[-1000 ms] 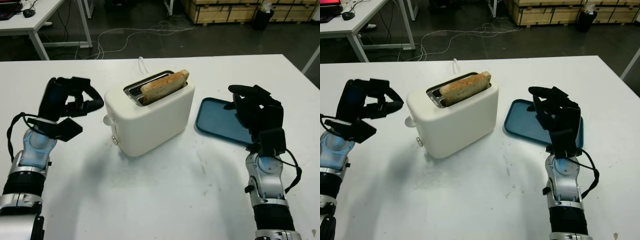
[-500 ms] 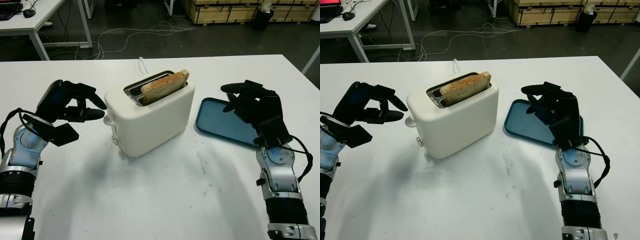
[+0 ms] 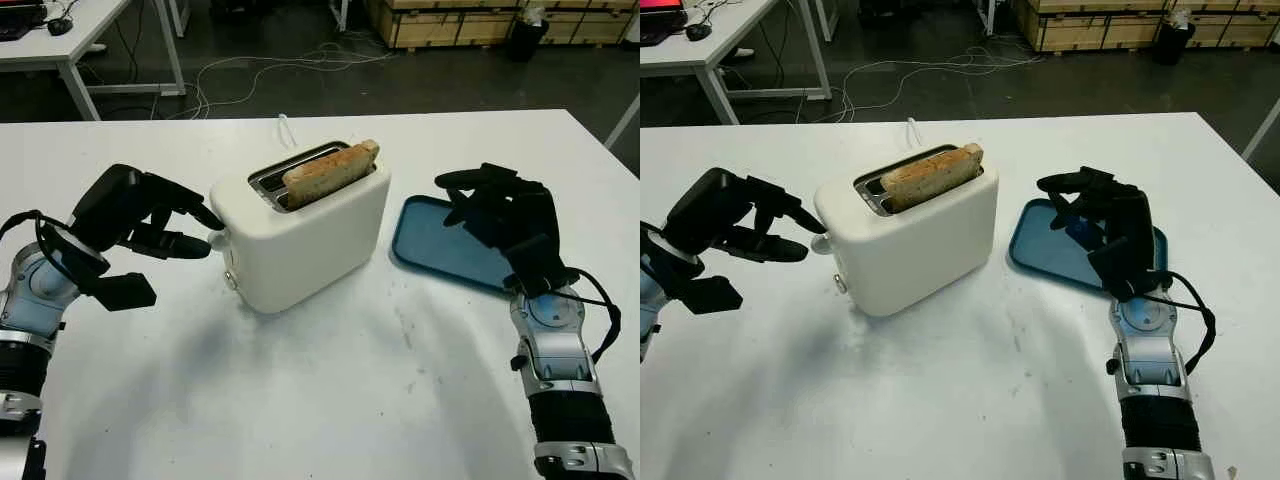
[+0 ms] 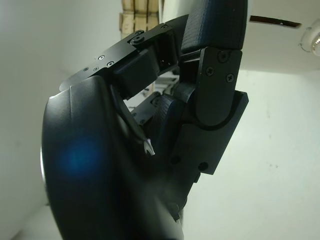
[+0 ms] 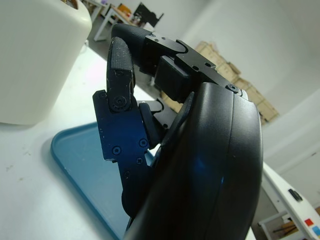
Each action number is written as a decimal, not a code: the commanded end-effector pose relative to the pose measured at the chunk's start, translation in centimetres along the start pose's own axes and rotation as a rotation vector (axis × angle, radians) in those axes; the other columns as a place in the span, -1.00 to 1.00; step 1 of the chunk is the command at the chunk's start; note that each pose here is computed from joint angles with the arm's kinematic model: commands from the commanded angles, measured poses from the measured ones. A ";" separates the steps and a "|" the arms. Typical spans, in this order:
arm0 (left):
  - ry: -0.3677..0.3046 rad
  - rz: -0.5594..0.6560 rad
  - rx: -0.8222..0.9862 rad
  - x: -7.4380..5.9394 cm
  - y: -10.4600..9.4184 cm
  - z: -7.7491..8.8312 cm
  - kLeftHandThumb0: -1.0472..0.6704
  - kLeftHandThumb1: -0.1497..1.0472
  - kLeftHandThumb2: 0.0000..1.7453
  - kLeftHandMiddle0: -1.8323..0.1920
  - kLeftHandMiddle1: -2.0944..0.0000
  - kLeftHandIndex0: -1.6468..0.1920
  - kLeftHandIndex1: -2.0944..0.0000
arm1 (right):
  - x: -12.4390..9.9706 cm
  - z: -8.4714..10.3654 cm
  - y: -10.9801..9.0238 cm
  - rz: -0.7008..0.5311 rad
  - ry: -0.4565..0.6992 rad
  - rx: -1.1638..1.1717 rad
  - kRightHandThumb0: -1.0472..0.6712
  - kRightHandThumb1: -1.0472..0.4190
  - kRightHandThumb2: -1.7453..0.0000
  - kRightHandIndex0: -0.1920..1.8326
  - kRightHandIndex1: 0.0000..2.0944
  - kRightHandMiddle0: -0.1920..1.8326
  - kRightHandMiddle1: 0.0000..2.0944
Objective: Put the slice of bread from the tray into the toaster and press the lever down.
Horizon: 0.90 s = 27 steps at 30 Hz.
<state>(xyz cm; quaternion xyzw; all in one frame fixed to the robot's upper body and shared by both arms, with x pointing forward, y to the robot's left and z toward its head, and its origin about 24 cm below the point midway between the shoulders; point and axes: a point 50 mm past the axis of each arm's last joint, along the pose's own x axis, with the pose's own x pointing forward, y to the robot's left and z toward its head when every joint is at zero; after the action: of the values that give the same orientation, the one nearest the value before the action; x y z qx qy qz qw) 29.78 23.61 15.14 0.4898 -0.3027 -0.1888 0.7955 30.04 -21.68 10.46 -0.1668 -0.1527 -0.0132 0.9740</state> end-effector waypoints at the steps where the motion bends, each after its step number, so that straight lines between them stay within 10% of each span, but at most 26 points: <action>1: -0.014 -0.025 0.035 0.0 0.1 0.2 -1.00 0.79 -0.48 -0.31 -0.67 -0.38 0.71 | 0.2 0.5 0.1 -0.005 -0.030 0.008 -0.31 -0.83 0.69 0.10 0.30 0.21 -0.50; 9: -0.007 -0.058 0.094 0.2 -0.1 0.2 -1.00 0.79 -0.42 -0.37 -0.67 -0.03 0.18 | 0.1 0.4 0.1 -0.010 -0.032 0.021 -0.32 -0.83 0.70 0.07 0.32 0.20 -0.48; 27: -0.002 -0.126 0.143 0.2 -0.6 0.5 -1.00 0.79 -0.38 -0.44 -0.67 0.05 0.05 | 0.1 0.5 -0.1 -0.012 -0.057 0.018 -0.32 -0.83 0.70 0.07 0.31 0.18 -0.47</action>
<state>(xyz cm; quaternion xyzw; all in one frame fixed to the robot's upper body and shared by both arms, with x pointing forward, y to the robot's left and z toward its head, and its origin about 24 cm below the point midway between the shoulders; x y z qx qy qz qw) 29.78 23.06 15.19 0.5565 -0.2907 -0.2051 0.7508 29.94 -21.66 10.62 -0.1625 -0.1674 -0.0123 0.9723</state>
